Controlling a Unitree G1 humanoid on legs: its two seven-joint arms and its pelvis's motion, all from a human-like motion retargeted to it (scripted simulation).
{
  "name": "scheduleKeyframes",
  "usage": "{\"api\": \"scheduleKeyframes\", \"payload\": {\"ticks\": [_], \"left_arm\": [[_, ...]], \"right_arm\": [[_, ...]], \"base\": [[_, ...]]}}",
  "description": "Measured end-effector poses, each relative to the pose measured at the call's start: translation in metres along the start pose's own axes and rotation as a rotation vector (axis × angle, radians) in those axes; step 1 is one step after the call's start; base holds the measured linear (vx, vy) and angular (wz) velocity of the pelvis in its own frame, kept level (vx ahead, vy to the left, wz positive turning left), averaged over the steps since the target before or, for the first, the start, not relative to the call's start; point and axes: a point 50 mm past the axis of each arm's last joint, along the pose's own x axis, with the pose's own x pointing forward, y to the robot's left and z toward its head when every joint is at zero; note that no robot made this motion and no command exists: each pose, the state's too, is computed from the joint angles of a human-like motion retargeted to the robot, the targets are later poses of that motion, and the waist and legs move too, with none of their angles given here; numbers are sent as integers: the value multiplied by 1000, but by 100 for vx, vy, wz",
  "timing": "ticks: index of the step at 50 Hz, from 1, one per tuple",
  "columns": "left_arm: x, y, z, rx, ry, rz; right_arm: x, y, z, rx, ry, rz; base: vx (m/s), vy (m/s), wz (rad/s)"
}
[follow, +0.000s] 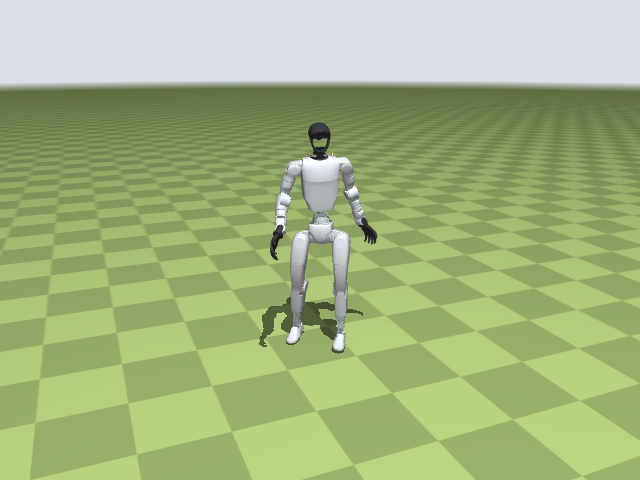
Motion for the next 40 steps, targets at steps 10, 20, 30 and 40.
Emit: {"api": "scheduleKeyframes", "payload": {"ticks": [10,20,30,40], "left_arm": [[-47,-98,84,386,-506,-348],[-135,-142,182,366,-1024,-597],[-138,-136,199,304,-1075,-510],[-84,-84,182,444,-1026,-169]], "right_arm": [[-12,13,-36,9,126,-51],[-24,-7,-59,-259,159,-30],[-32,-26,-67,-322,165,-53],[18,-6,44,-752,-211,18]], "base": [[-3,-14,27],[1,-6,-8],[15,10,-40],[21,25,-10]]}}
